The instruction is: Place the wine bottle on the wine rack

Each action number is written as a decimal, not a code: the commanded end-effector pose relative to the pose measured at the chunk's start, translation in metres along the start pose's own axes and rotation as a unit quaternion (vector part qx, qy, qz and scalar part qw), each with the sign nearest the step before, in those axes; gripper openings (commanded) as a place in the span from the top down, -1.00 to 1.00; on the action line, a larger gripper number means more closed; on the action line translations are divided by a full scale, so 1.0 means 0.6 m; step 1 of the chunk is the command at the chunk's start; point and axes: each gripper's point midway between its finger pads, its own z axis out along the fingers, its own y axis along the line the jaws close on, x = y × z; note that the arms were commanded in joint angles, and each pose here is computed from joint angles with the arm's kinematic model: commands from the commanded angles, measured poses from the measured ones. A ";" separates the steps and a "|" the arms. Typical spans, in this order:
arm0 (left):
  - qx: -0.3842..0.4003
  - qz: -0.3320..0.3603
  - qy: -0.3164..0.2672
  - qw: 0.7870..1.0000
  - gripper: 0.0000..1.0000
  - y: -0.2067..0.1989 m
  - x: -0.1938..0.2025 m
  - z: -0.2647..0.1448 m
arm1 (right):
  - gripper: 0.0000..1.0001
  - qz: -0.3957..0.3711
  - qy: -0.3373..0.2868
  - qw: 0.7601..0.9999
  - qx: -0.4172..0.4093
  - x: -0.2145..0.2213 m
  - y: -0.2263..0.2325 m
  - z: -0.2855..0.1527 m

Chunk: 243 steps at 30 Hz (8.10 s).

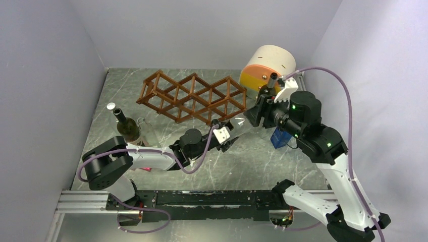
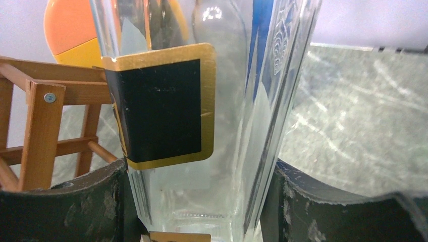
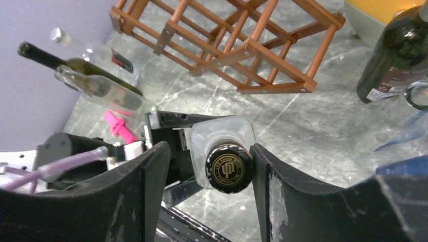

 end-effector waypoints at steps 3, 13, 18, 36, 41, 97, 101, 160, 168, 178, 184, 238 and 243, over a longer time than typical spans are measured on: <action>-0.010 0.145 -0.083 0.986 0.86 0.041 -0.114 0.007 | -0.42 -0.002 -0.043 0.999 -0.010 -0.053 0.018 -0.053; 0.024 0.314 -0.102 0.944 0.86 0.096 -0.213 0.002 | -0.49 -0.059 0.003 0.998 0.021 -0.078 0.013 -0.031; 0.053 0.427 -0.065 0.900 0.86 0.105 -0.213 0.012 | -0.51 -0.090 0.040 0.995 -0.002 -0.062 0.021 0.010; 0.053 0.541 -0.092 0.834 0.86 0.142 -0.254 0.004 | -0.68 -0.088 0.131 0.986 -0.055 0.053 0.021 0.063; 0.054 0.543 -0.096 0.833 0.86 0.142 -0.257 0.007 | -0.68 -0.082 0.140 0.984 -0.069 0.070 0.025 0.082; -0.175 -0.120 0.032 0.977 -0.99 0.245 -0.313 -0.184 | 1.00 -0.079 0.123 0.986 -0.077 0.146 -0.003 0.131; -0.164 -0.160 0.058 0.972 -0.99 0.226 -0.296 -0.197 | 1.00 -0.067 0.122 0.989 -0.049 0.157 -0.020 0.157; -0.125 -0.209 0.134 0.961 -0.99 0.186 -0.233 -0.186 | 1.00 0.118 -0.124 0.984 -0.042 0.145 -0.053 0.349; -0.125 -0.209 0.137 0.960 -0.99 0.186 -0.231 -0.183 | 1.00 0.144 -0.154 0.975 -0.069 0.129 -0.035 0.380; -0.133 -0.231 0.142 0.953 -0.99 0.186 -0.239 -0.189 | 1.00 0.157 -0.177 0.969 -0.072 0.130 -0.035 0.407; -0.139 -0.235 0.144 0.951 -0.99 0.187 -0.237 -0.195 | 1.00 0.162 -0.186 0.966 -0.081 0.121 -0.028 0.427; -0.167 -0.218 0.140 0.951 -0.99 0.202 -0.243 -0.219 | 1.00 -0.036 -0.148 0.988 0.032 0.120 -0.053 0.470; -0.169 -0.217 0.143 0.951 -0.99 0.203 -0.242 -0.221 | 1.00 -0.019 -0.167 0.986 0.024 0.114 -0.049 0.479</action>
